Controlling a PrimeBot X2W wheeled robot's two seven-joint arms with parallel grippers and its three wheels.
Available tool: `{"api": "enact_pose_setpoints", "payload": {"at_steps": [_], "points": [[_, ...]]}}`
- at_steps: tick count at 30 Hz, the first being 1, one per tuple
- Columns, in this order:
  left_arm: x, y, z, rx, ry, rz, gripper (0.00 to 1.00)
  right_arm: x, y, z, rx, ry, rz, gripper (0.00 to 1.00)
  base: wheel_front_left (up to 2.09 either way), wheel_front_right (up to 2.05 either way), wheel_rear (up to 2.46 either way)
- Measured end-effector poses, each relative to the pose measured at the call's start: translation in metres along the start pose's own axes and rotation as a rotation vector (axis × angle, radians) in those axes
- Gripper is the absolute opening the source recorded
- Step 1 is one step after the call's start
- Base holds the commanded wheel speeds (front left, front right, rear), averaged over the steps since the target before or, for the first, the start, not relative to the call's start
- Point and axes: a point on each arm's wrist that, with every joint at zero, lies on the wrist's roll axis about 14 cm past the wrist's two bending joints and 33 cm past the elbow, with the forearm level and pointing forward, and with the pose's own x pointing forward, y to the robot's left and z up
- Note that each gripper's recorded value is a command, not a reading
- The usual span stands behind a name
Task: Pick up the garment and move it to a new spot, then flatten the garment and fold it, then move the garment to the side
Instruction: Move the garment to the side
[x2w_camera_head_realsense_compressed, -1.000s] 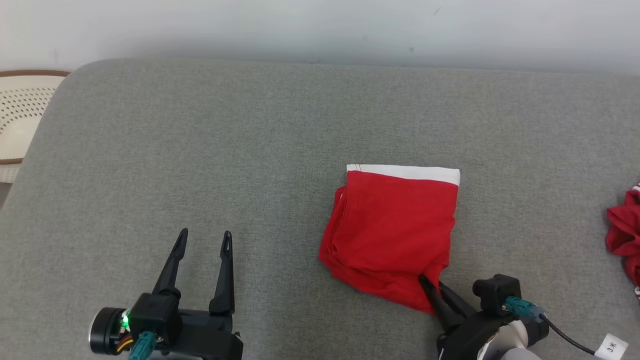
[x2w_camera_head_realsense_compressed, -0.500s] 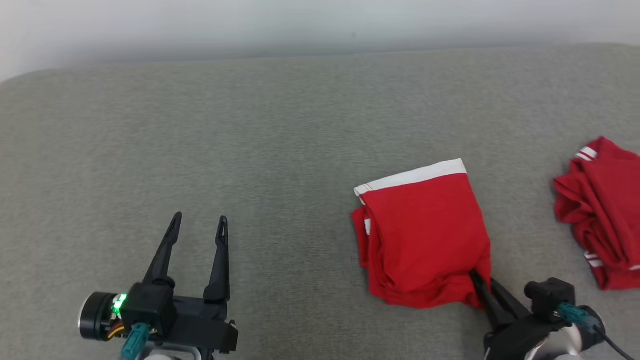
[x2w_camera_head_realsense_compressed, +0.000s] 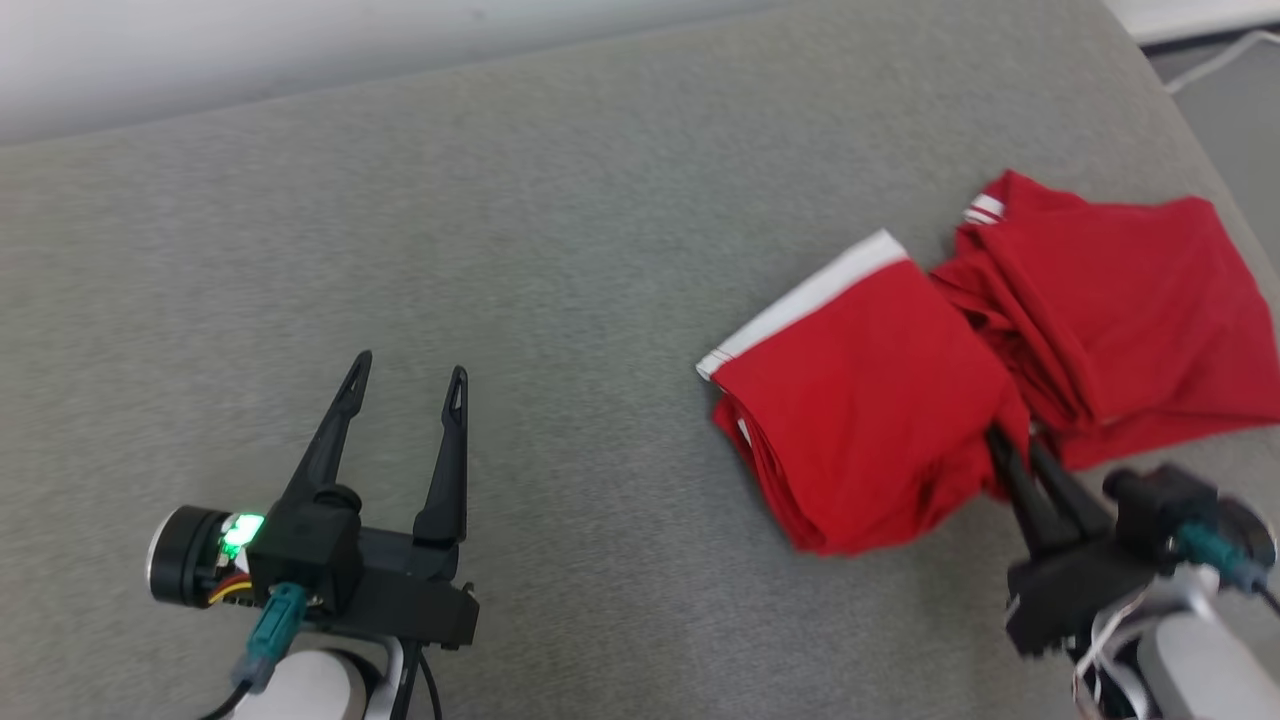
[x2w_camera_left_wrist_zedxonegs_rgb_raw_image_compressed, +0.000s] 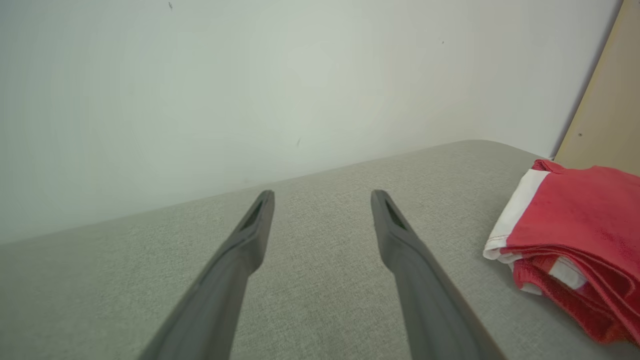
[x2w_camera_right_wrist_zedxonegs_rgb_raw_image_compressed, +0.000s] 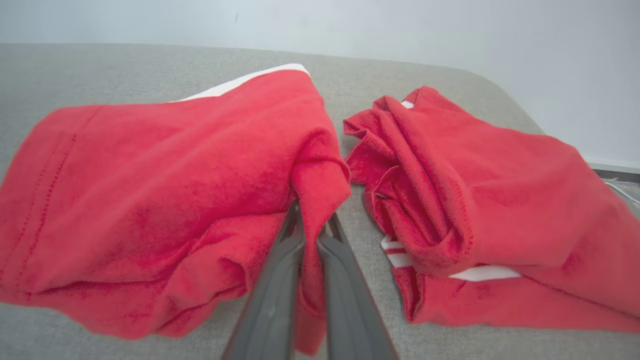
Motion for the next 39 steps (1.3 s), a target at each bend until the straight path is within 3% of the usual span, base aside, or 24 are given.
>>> {"api": "enact_pose_setpoints", "payload": {"at_steps": [8, 15, 21, 28, 30, 39], "points": [[0.019, -0.025, -0.029, -0.043, 0.042, -0.075, 1.00, 0.016, -0.055, 0.039, -0.083, -0.096, -0.102, 0.00, 0.00, 0.00, 0.00], [0.026, -0.032, -0.046, -0.058, 0.069, -0.099, 1.00, 0.011, -0.111, 0.045, -0.135, -0.079, -0.216, 0.00, 0.00, 0.00, 0.00], [0.031, -0.038, -0.052, -0.067, 0.071, -0.123, 1.00, -0.003, -0.158, 0.024, -0.098, 0.002, -0.334, 0.00, 0.00, 0.00, 0.00], [0.033, -0.038, -0.053, -0.062, 0.067, -0.131, 1.00, 0.001, -0.175, -0.013, -0.011, 0.106, -0.391, 0.00, 0.00, 0.00, 0.00], [0.032, -0.037, -0.053, -0.060, 0.067, -0.130, 1.00, 0.000, -0.181, -0.019, 0.011, 0.117, -0.421, 1.00, 0.00, 0.00, 0.00], [0.030, -0.035, -0.044, -0.049, 0.051, -0.118, 1.00, -0.014, -0.200, -0.035, 0.087, 0.141, -0.535, 1.00, 0.00, 0.00, 0.00]]}}
